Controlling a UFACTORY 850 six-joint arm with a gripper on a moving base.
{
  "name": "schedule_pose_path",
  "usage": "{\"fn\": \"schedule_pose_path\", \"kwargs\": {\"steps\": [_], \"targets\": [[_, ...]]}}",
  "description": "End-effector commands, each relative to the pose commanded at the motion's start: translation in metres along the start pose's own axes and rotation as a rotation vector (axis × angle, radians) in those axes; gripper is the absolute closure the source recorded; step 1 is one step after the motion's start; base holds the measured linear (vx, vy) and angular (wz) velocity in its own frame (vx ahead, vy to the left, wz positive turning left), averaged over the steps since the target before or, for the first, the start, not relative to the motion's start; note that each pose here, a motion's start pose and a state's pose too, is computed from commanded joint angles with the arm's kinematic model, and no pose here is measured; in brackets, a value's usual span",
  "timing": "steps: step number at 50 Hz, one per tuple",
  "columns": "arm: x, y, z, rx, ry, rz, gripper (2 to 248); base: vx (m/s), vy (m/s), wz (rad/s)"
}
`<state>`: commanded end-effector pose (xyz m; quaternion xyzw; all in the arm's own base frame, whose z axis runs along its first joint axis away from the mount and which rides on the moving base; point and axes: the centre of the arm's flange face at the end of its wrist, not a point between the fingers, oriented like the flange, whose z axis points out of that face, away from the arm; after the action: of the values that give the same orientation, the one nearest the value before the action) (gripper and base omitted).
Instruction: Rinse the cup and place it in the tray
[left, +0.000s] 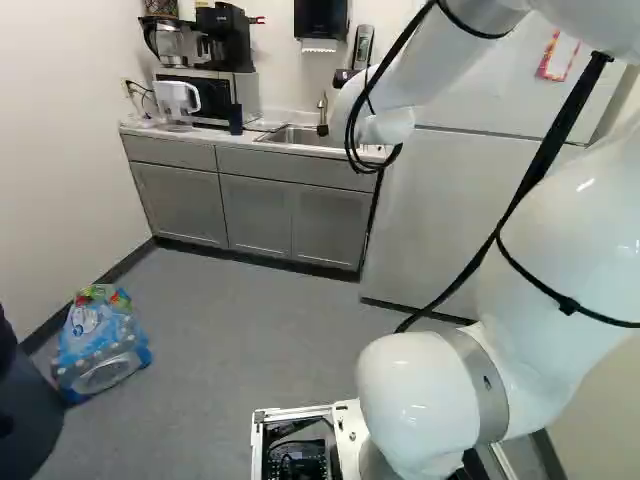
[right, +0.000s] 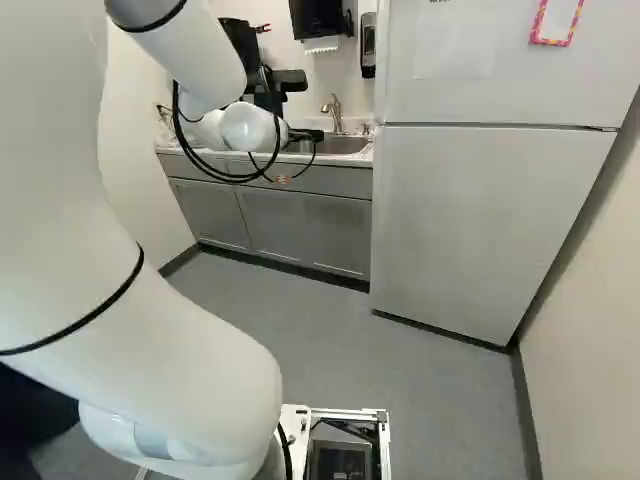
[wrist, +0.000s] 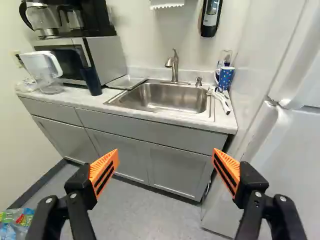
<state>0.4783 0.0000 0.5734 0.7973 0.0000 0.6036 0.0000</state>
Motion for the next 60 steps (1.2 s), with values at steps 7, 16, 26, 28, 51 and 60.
{"fn": "schedule_pose_path", "kwargs": {"steps": [7,16,26,28,51,60], "targets": [[0.006,0.000,-0.001,0.000,-0.007,0.000,3,0.000,0.000,0.000],[0.013,0.000,-0.002,0.000,-0.015,0.000,3,0.000,0.000,0.000],[0.022,0.000,-0.003,0.000,-0.020,0.000,3,0.000,0.000,0.000],[0.024,0.000,-0.004,0.000,-0.018,0.000,3,0.000,0.000,0.000],[0.049,0.000,-0.008,0.000,0.031,0.000,3,0.000,0.000,0.000],[0.059,0.000,-0.009,0.000,0.051,0.000,3,0.000,0.000,0.000]]}}
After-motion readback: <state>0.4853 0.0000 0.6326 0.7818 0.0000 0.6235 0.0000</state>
